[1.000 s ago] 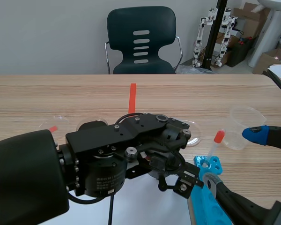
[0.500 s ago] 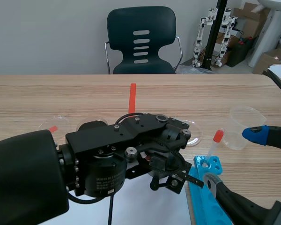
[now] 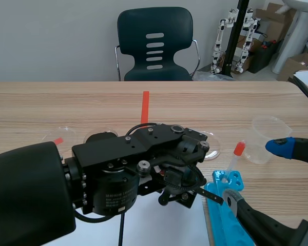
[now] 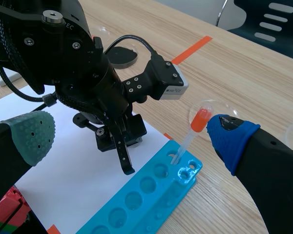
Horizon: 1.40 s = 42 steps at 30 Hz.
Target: Pick up the right mineral with the left hand
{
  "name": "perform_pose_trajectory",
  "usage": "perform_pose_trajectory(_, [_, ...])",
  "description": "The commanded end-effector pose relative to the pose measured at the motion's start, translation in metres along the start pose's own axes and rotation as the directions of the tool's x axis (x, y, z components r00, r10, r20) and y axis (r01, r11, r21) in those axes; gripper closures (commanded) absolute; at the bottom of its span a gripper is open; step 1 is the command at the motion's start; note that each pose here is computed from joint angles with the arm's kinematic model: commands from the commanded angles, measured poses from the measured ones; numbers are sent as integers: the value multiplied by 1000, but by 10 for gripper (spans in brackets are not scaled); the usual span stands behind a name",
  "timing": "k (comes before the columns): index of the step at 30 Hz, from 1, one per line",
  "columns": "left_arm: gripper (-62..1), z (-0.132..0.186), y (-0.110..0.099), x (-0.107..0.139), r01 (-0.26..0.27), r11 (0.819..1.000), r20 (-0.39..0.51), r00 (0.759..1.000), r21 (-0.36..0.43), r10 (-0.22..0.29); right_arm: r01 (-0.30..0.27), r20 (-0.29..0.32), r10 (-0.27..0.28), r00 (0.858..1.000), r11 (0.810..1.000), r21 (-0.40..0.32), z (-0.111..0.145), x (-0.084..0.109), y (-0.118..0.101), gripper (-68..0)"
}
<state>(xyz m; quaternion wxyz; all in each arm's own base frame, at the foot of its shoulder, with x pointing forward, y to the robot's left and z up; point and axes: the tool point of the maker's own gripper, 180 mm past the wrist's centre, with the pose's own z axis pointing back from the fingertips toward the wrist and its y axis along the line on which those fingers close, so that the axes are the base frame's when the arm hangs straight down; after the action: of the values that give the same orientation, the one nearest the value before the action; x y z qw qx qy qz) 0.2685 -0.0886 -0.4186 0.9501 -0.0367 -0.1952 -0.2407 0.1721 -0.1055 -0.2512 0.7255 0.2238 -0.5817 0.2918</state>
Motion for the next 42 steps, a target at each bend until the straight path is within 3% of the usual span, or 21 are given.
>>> perform_pose_trajectory(1, [-128, 7, -10, 15, 3, 1000, 37, 999, -23, -2, 0, 39, 0, 999, 1000, 1, -2, 10, 0, -679])
perform_pose_trajectory(15, [-116, 9, -8, 17, 8, 1000, 48, 999, -17, -8, 0, 39, 0, 999, 1000, 1, -2, 10, 0, -679])
perform_pose_trajectory(21, [-116, 20, -7, 27, 26, 999, 104, 994, -25, -23, 0, 39, 0, 999, 1000, 1, -2, 10, 0, -679])
perform_pose_trajectory(25, [-116, 28, 8, 33, 55, 998, 155, 986, 13, -56, 0, 39, 0, 999, 1000, 1, -2, 10, 0, -679])
perform_pose_trajectory(31, [-116, 42, 40, 37, 21, 999, 208, 978, 37, -28, 0, 39, 0, 999, 1000, 1, -2, 10, 0, -679])
perform_pose_trajectory(35, [-116, 56, 68, 47, -25, 998, 303, 953, 54, 8, 0, 39, 0, 999, 1000, 1, -2, 10, 0, -679])
perform_pose_trajectory(37, [-116, 64, 78, 50, -22, 999, 356, 935, 49, 3, 0, 39, 0, 999, 1000, 1, -2, 10, 0, -679])
perform_pose_trajectory(42, [-116, 90, 97, 54, -2, 999, 501, 865, 32, -14, 0, 39, 0, 999, 1000, 1, -2, 10, 0, -679])
